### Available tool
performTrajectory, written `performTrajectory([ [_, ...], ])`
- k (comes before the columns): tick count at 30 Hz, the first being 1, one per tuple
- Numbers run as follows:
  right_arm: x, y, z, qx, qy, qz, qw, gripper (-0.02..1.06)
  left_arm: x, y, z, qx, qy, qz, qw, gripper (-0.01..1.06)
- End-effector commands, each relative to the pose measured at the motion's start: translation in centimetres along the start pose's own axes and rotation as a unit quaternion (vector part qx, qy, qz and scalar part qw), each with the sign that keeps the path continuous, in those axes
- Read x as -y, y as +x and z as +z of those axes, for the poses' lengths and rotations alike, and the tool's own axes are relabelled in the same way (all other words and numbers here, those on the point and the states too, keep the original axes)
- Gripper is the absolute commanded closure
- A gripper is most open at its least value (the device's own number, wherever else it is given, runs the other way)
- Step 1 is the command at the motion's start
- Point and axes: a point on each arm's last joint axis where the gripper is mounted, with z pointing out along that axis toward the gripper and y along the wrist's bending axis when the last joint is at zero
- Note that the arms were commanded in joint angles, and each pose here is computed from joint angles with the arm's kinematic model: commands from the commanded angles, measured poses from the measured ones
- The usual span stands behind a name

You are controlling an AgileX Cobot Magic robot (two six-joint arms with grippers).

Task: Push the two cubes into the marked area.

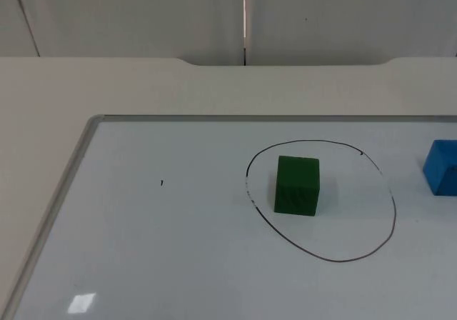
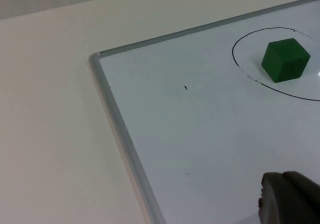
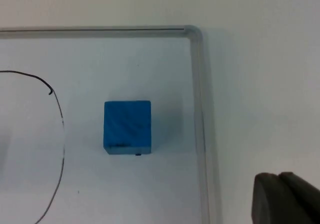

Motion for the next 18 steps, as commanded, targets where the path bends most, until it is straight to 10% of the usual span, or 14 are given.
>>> performTrajectory([
  [1, -0.4, -0.8, 2.1, 0.003, -0.003, -0.007, 1.0, 1.05, 0.0, 0.0, 0.1, 0.004, -0.003, -0.001, 1.0, 1.05],
  [18, -1.9, 0.1, 11.7, -0.065, -0.009, -0.034, 0.9973, 1.05, -0.1, 0.0, 0.1, 0.004, -0.006, 0.0, 1.0, 1.05],
])
